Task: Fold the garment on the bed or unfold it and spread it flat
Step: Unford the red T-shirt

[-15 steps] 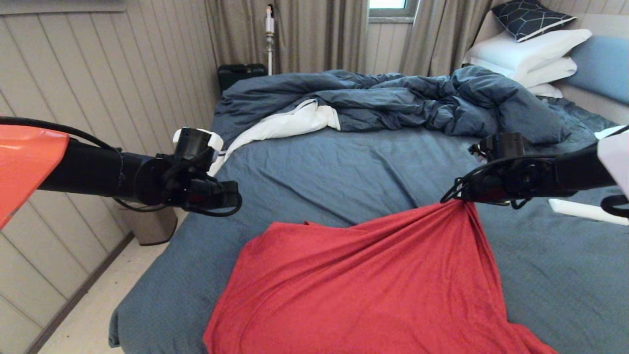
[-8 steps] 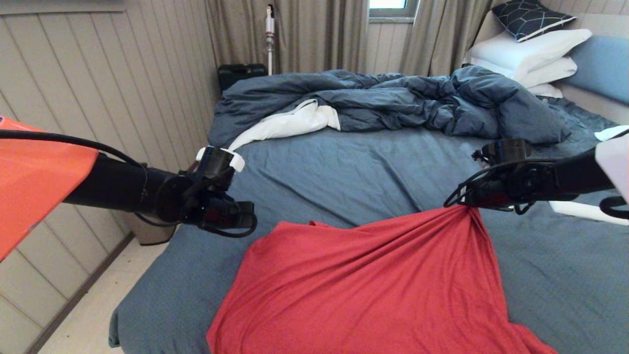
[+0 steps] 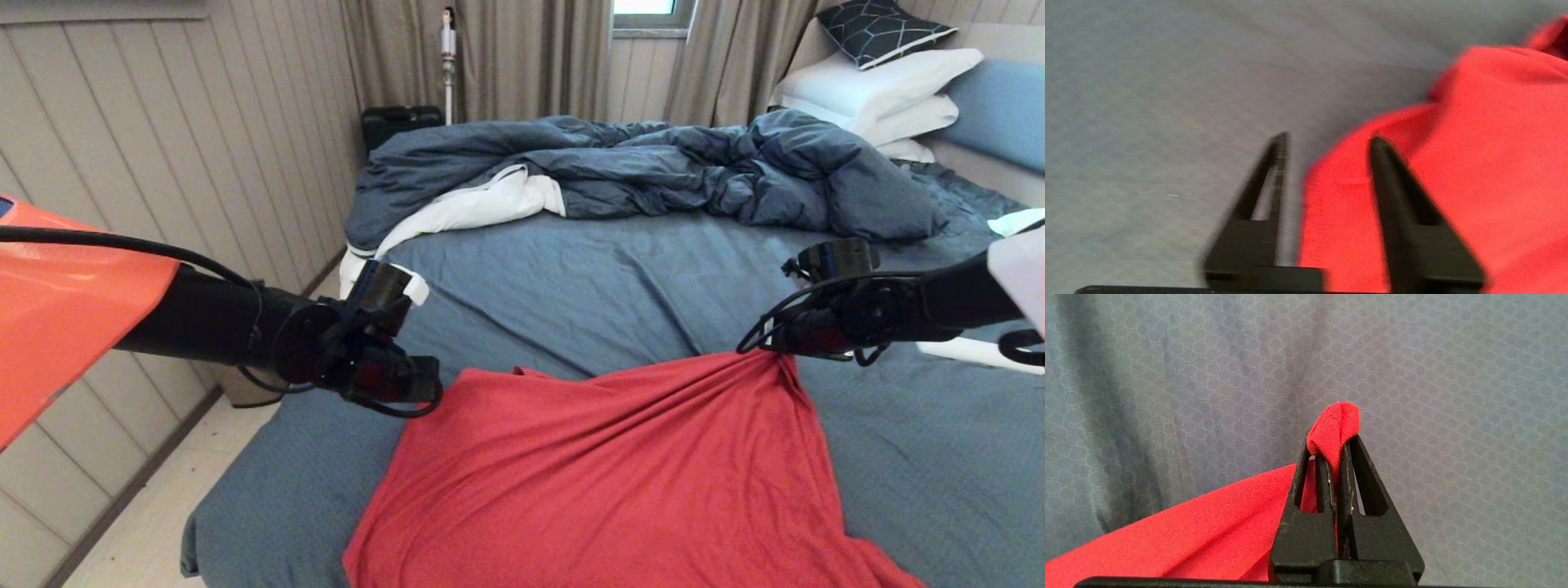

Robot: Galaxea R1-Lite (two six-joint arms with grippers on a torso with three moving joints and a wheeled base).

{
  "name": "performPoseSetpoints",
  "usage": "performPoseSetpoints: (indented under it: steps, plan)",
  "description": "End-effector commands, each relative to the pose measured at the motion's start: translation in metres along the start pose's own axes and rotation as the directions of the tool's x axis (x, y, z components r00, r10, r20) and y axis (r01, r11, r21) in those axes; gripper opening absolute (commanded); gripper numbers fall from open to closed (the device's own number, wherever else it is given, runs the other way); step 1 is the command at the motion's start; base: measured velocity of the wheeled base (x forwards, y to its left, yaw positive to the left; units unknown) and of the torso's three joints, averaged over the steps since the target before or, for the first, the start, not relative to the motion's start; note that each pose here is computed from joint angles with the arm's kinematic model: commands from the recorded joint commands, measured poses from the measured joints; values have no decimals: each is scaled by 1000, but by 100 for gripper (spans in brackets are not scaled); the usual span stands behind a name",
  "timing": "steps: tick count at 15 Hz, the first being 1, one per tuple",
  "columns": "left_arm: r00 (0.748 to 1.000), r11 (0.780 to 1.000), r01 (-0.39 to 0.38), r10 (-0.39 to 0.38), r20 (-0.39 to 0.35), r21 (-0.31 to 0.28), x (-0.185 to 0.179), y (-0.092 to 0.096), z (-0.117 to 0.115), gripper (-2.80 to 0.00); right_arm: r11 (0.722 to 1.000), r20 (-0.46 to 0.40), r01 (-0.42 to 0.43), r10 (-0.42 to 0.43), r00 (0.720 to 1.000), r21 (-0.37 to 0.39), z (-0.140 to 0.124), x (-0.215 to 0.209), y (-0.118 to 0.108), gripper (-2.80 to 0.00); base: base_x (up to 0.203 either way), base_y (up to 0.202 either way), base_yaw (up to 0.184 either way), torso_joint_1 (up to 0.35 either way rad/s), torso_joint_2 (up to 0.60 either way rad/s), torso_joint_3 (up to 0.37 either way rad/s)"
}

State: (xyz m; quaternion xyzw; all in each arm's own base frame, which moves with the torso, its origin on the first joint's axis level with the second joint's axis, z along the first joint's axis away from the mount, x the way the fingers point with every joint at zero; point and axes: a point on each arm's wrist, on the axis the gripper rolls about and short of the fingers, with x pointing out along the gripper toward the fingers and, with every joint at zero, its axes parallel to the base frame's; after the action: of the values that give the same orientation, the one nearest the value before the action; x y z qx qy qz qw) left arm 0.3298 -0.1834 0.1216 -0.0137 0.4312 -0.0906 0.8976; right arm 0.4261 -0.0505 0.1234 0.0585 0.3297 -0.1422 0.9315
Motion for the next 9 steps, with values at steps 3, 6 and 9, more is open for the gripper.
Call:
performPoseSetpoints:
  steps: [3, 6, 9]
  plan:
    - [999, 999, 38, -38, 9, 31, -4, -17, -2, 0, 1000, 5, -1, 1, 1000, 2, 1, -4, 0, -280, 0, 0, 0, 0, 0, 0]
    - [994, 993, 110, -108, -28, 51, 5, -27, -3, 0, 1000, 5, -7, 7, 1000, -1, -2, -4, 2, -280, 0, 0, 0, 0, 0, 0]
    - [994, 992, 104, -101, -46, 64, 21, -33, -5, 0, 1000, 5, -16, 16, 1000, -10, -6, -8, 6, -280, 0, 0, 0, 0, 0, 0]
